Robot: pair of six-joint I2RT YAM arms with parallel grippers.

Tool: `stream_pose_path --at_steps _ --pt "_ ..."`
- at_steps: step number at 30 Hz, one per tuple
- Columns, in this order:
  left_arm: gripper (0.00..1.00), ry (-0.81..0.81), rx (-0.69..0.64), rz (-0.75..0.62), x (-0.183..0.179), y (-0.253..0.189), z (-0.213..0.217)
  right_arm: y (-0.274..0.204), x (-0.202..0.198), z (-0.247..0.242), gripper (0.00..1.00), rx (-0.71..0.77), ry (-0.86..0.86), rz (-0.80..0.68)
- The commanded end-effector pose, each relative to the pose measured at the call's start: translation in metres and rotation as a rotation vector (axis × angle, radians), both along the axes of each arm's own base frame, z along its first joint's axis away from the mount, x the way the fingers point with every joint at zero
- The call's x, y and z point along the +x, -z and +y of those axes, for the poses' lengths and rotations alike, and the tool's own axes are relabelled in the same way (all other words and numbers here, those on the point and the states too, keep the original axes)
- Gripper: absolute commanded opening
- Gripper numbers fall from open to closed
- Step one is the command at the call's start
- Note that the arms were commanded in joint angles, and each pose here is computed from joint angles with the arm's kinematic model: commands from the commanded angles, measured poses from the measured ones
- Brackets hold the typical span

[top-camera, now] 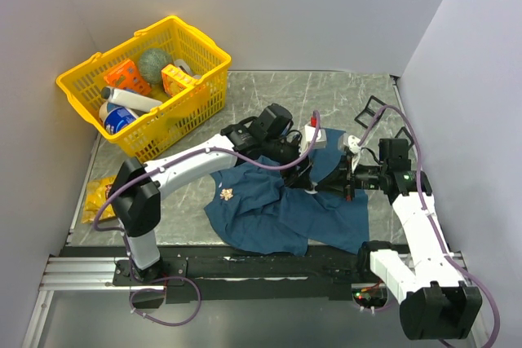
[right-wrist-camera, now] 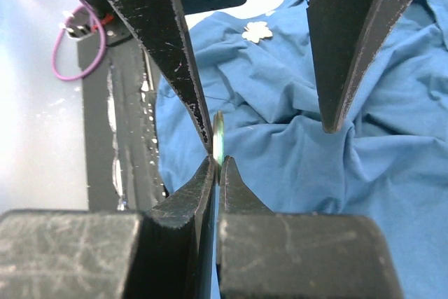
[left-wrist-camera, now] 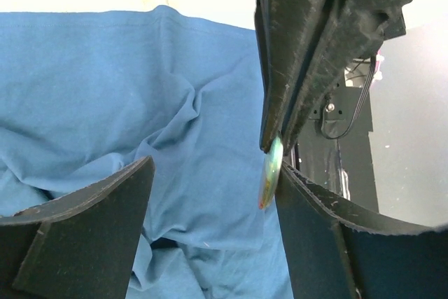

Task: Remove the brooch from the garment
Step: Close the brooch, then place the brooch in the brooch box.

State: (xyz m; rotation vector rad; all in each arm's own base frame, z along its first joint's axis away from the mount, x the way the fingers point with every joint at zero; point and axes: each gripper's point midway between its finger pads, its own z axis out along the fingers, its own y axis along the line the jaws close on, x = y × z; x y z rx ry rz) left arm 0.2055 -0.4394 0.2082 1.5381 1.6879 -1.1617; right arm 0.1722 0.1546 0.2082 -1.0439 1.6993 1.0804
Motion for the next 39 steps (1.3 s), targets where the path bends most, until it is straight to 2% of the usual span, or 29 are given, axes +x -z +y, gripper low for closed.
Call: stream_pose_path --at_steps 1,10,19,23,27,31,33,35,39 --pt "0.74 -0.014 -0.026 -0.113 0.010 -0.015 0.004 -0.038 -0.009 0.005 0.00 0.106 -0.061 -0.034" --pt "0.75 0.002 -0.030 -0.094 0.005 -0.017 0.004 -0.036 -0.005 0.002 0.00 0.108 -0.039 -0.034" --pt "0.98 -0.013 -0.126 -0.076 0.008 -0.075 0.004 -0.017 0.022 -0.009 0.00 0.008 0.089 -0.048" --pt "0.96 -0.044 -0.133 -0.145 0.014 -0.087 0.022 -0.012 0.033 -0.017 0.00 -0.043 0.148 -0.069" --pt "0.96 -0.121 -0.105 -0.214 0.030 -0.082 0.055 -0.002 0.061 -0.042 0.00 -0.174 0.325 -0.113" --pt "0.96 -0.223 -0.024 -0.259 0.040 -0.057 0.100 0.003 0.090 -0.074 0.00 -0.319 0.505 -0.157" --pt "0.96 -0.365 0.008 -0.313 0.061 -0.050 0.119 0.008 0.102 -0.091 0.00 -0.395 0.568 -0.176" --pt "0.96 -0.491 0.039 -0.342 0.067 -0.035 0.146 0.017 0.116 -0.118 0.00 -0.502 0.685 -0.181" --pt "0.96 -0.632 0.063 -0.402 0.073 -0.017 0.180 0.010 0.141 -0.149 0.00 -0.593 0.849 -0.233"
